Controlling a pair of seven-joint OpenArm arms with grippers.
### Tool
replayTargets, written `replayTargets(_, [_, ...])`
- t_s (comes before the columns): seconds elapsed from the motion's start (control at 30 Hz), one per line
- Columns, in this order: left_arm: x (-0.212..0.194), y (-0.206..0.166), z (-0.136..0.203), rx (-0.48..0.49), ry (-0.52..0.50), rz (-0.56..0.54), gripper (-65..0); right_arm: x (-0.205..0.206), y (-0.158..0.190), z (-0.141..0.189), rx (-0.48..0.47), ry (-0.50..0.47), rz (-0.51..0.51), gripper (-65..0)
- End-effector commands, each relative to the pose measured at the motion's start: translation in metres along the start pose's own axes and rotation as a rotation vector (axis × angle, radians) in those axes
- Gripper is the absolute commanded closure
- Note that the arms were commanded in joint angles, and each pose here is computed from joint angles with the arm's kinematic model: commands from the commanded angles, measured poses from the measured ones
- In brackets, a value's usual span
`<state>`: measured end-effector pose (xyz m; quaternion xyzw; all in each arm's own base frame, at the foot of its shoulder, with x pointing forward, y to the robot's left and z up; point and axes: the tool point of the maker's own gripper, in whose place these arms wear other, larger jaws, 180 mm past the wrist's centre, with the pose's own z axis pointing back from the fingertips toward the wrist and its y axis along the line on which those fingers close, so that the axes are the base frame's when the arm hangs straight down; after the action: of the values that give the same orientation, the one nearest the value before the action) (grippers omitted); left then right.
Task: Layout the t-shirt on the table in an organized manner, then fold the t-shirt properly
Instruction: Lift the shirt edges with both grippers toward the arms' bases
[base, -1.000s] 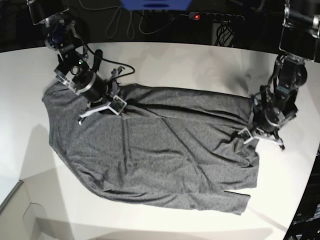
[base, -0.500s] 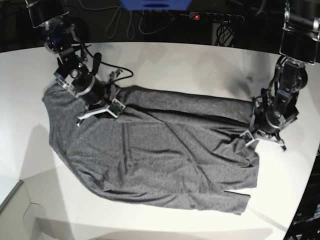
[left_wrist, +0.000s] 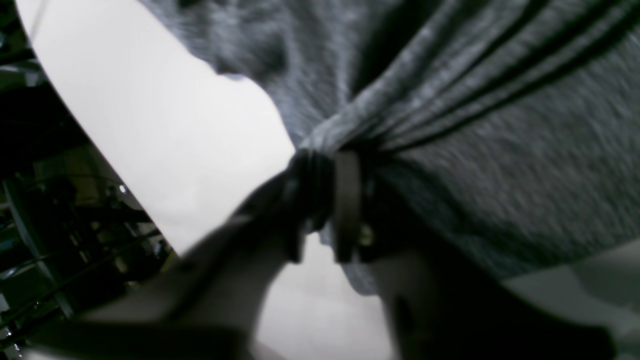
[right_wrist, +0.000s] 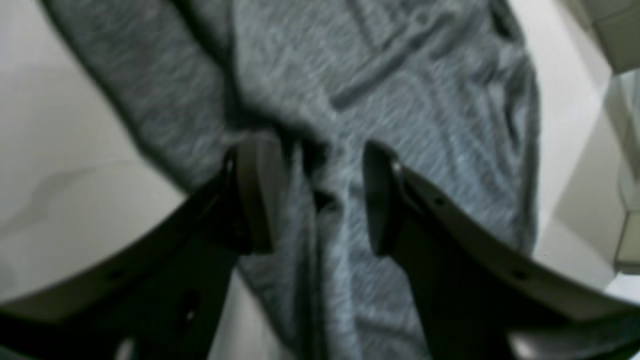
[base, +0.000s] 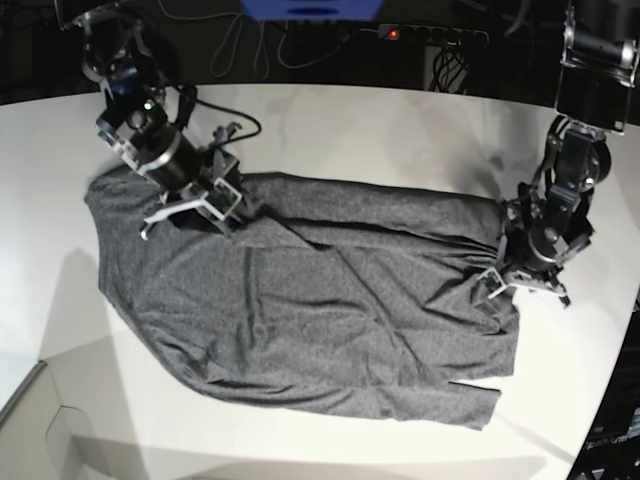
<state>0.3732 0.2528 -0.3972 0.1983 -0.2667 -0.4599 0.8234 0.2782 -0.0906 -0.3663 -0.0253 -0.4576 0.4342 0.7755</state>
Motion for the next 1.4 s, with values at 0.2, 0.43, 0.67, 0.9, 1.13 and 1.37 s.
replayTargets(0.2, [0.001, 0.032, 0.003, 0.064, -0.004, 0.007, -30.4, -0.02, -0.014, 0.02, -0.06, 0.028, -0.041, -27.7])
replayTargets(0.43, [0.01, 0.052, 0.002, 0.092, -0.016, 0.029, -37.4, -0.036, -0.007, 0.031, -0.058, 0.067, -0.061, -27.7])
replayTargets(0.67, [0.015, 0.091, 0.026, 0.197, -0.065, 0.095, -38.0, -0.012, -0.004, 0.034, -0.072, 0.008, -0.084, -28.0])
replayTargets(0.9, [0.012, 0.051, 0.049, 0.176, -0.095, 0.0, -37.6, 0.007, 0.029, 0.024, 0.022, -0.036, -0.065, -28.0])
replayTargets(1.13, [-0.004, -0.002, 0.054, 0.09, -0.079, -0.034, -37.4, 0.039, 0.034, 0.007, 0.058, -0.113, -0.021, -27.7])
replayTargets(1.37, [-0.029, -0.018, 0.045, 0.045, -0.021, -0.017, -37.4, 0.042, 0.032, -0.025, 0.074, -0.105, -0.035, -27.7])
